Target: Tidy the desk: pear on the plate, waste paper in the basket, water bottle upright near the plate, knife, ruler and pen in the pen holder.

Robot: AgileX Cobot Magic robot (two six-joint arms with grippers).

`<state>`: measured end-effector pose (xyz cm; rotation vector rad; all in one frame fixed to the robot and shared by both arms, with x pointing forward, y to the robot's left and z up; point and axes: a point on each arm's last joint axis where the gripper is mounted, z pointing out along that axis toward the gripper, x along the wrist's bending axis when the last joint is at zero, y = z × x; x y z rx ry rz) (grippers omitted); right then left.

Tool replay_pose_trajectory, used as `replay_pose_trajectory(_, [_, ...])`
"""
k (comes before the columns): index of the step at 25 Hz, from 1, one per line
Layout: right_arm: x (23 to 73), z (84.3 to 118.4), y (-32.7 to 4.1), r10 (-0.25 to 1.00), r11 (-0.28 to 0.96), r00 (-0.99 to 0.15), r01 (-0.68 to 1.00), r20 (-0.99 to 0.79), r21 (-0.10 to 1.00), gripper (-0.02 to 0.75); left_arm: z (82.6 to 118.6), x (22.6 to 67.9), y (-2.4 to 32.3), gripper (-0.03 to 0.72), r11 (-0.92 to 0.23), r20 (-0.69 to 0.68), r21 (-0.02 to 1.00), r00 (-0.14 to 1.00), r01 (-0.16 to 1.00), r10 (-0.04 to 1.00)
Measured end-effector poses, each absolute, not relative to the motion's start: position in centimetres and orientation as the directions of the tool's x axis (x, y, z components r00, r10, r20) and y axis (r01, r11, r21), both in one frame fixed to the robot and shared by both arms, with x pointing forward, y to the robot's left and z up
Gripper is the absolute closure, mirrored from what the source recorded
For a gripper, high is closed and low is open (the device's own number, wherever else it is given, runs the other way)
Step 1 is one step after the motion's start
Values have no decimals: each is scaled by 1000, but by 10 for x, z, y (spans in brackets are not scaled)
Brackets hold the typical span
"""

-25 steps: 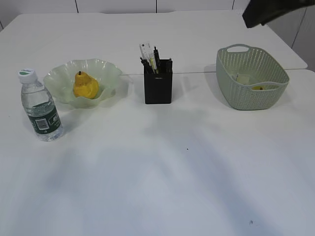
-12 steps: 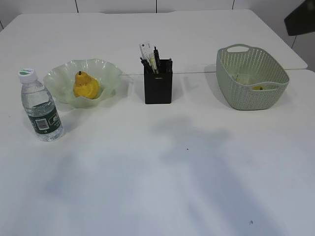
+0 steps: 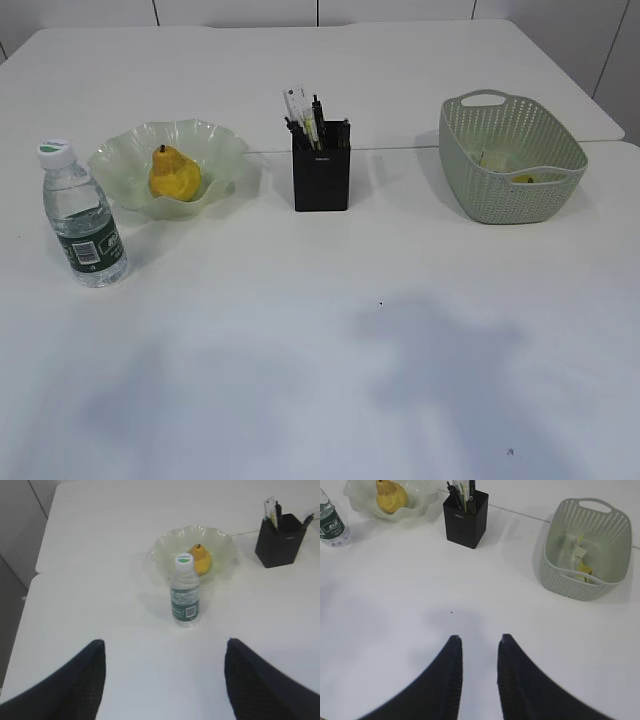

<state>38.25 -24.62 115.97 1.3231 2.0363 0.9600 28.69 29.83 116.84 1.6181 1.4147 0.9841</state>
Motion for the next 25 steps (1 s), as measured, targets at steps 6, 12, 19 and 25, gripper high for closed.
replay_pose_trajectory(6, [356,1144,-256,922,265,-384,537,-48,801,525,1169,285,292,162,-127,68,911,162,392,985])
replay_pose_trajectory(12, [334,1132,-262,922,258,-386,532,-39,806,525,1166,285,288,162,-137,56,910,211,391,976])
replay_pose_trajectory(19, [327,1127,-265,920,272,-391,576,-33,771,525,1157,287,287,162,-141,53,900,217,412,975])
replay_pose_trajectory(25, [327,1126,-265,920,278,-389,577,-41,768,471,1158,288,287,162,-136,48,905,220,403,974])
